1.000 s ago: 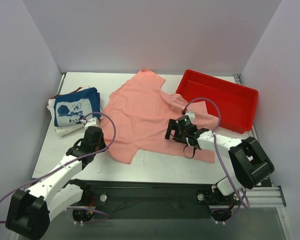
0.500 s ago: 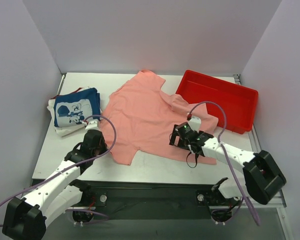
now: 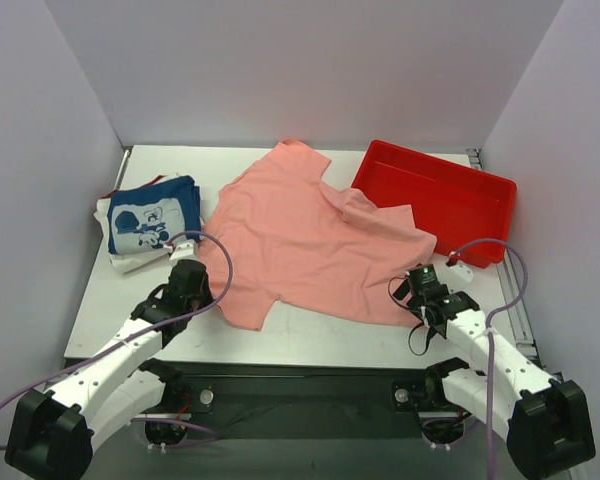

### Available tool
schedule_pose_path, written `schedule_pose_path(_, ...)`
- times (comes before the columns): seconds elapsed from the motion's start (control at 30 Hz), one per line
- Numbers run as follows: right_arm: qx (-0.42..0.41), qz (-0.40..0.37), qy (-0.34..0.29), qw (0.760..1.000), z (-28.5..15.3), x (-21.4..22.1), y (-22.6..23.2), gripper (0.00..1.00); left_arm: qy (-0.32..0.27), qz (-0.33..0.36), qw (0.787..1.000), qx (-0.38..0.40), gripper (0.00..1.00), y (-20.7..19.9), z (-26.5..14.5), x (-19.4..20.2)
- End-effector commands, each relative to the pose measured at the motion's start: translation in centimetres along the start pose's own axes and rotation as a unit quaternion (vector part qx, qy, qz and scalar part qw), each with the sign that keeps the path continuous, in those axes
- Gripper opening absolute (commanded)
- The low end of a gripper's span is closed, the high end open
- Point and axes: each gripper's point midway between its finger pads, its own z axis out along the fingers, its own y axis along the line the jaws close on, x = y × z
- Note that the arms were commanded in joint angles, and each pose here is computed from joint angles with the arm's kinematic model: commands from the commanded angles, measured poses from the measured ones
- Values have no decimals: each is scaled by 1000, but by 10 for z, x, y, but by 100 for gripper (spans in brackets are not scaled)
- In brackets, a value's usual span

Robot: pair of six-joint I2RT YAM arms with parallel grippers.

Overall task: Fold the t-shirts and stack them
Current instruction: Grap the side of the flattened tshirt closest away from the robot with both arms

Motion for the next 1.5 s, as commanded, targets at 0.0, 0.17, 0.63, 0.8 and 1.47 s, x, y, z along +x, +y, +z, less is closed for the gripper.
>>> schedule_pose_path(0.0,36,42,-18,998,0,-6,-25,100,-16,-9,1000,7,0,-6,-3,-11)
schedule_pose_path(0.17,46,74,-16,996,3,-5,-36,100,-12,-7,1000,12,0,-8,-2,-9)
schedule_pose_path(0.63,80,111,58,989,15,27,-48,90,-9,-7,1000,22,0,-12,-3,-7)
schedule_pose_path(0.8,75,115,58,989,15,28,-48,73,-9,-8,1000,22,0,-12,-3,-7)
schedule_pose_path(1.47,33,62,94,993,1,37,-33,0,-13,-7,1000,2,0,-6,-3,-11)
